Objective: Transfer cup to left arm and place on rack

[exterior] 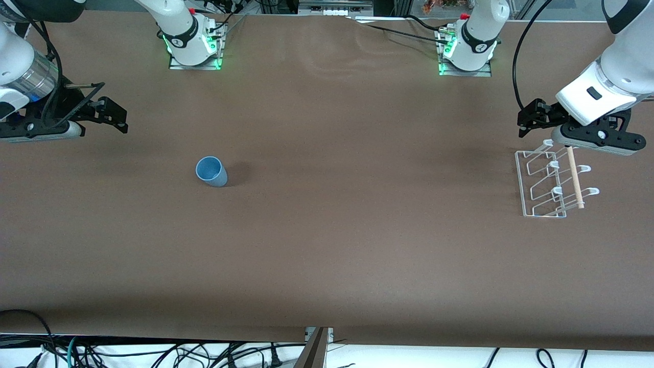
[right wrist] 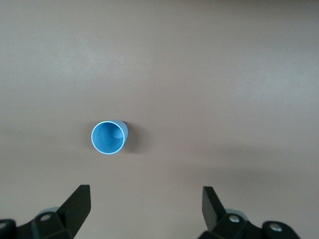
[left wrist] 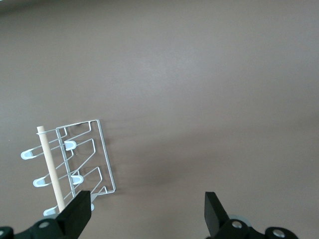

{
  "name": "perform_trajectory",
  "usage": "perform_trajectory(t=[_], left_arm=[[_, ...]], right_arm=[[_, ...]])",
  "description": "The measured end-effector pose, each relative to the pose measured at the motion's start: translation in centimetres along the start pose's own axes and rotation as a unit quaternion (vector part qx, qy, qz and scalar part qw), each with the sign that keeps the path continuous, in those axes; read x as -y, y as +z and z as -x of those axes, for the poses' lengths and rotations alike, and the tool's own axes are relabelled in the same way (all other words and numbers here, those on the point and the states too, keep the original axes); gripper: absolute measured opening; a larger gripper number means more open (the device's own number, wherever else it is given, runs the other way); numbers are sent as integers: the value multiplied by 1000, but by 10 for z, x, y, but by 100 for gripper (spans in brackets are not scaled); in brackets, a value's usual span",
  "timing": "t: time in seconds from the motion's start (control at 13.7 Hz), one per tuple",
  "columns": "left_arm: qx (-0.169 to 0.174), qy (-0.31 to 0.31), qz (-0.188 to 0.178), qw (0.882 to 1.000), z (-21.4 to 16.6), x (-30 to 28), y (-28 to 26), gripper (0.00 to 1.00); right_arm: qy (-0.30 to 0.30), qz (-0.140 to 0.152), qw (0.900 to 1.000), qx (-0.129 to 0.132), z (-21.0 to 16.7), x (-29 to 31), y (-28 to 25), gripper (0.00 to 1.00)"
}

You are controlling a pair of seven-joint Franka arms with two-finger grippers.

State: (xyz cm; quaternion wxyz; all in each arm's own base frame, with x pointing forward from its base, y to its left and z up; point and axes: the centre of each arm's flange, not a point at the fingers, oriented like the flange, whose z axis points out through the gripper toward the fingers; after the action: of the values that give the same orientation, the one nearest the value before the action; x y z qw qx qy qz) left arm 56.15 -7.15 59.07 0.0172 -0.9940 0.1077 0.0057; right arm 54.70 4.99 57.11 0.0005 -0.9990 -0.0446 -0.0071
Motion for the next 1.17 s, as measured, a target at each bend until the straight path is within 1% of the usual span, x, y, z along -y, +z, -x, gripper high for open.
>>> perform_trajectory(t=[0.66,0.95,1.17], left_arm=[[0,1,0,1000,0,-1,0,100],[0,1,0,1000,0,-2,0,100],[0,1,0,1000,0,-2,0,100]], right_arm=[[0,0,1000,-3,-1,3,-1,99],[-5,0,1000,-12,-2,9,-10,99],[-5,0,1000,-12,-3,9,-10,99]])
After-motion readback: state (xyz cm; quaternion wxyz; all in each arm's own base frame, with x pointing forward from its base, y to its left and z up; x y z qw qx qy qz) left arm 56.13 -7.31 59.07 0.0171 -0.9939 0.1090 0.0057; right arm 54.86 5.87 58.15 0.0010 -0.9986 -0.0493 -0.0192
